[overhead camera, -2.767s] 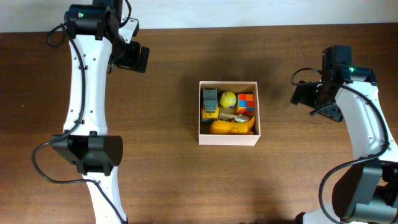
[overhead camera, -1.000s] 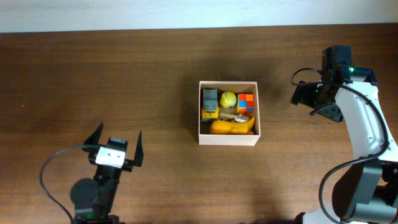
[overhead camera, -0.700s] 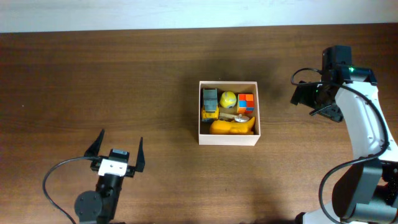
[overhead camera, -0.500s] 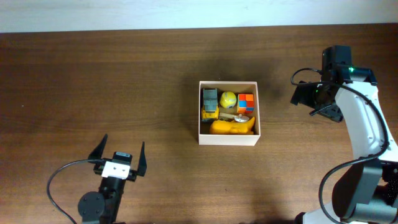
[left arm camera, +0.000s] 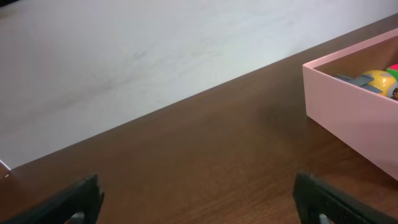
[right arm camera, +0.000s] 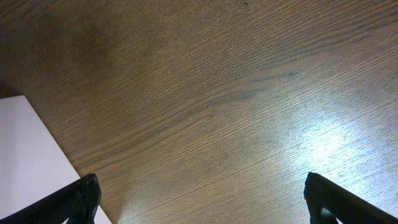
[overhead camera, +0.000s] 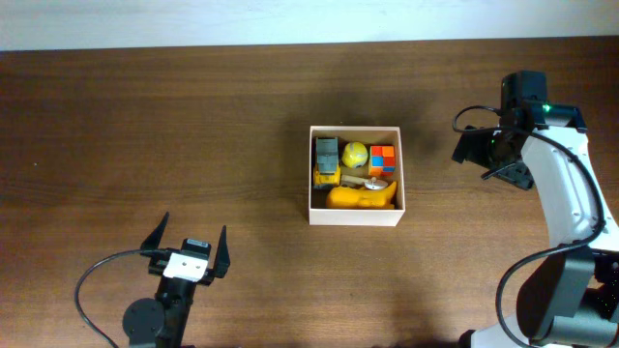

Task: Pack container

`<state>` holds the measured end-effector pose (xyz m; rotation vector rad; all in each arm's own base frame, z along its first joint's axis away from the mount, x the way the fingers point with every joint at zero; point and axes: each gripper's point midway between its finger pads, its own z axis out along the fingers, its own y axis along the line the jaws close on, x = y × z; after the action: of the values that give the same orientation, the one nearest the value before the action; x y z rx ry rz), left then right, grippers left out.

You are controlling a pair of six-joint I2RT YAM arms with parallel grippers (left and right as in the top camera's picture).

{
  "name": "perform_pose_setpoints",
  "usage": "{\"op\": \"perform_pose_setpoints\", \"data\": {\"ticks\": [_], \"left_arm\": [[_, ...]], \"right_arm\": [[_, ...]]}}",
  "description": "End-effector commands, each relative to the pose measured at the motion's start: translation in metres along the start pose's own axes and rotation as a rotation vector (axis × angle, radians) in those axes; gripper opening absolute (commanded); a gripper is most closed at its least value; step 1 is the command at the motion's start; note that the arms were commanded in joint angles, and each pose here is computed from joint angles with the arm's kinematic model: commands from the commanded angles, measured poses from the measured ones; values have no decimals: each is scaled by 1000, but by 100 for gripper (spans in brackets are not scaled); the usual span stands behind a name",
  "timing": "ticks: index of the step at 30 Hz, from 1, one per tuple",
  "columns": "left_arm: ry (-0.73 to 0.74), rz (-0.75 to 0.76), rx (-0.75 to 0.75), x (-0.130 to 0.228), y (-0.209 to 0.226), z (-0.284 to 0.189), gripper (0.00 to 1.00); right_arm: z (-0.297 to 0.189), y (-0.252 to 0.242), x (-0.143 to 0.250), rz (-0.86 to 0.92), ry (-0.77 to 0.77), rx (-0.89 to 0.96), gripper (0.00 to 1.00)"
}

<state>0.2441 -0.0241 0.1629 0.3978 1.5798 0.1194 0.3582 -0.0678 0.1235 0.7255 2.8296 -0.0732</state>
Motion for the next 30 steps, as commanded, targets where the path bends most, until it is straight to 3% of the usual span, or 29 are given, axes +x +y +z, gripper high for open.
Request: {"op": "perform_pose_setpoints", "data": {"ticks": [1,23,30], "left_arm": [[1,15,-5,1,1,0,99],[1,16,-5,1,1,0,99],[1,15,-5,1,1,0,99]], "right_arm": [[0,-4,-2,13,-7,16,99],[-1,0,-1,3,-7,14,99],[-51,29,13,-54,-79,-113,99]]}}
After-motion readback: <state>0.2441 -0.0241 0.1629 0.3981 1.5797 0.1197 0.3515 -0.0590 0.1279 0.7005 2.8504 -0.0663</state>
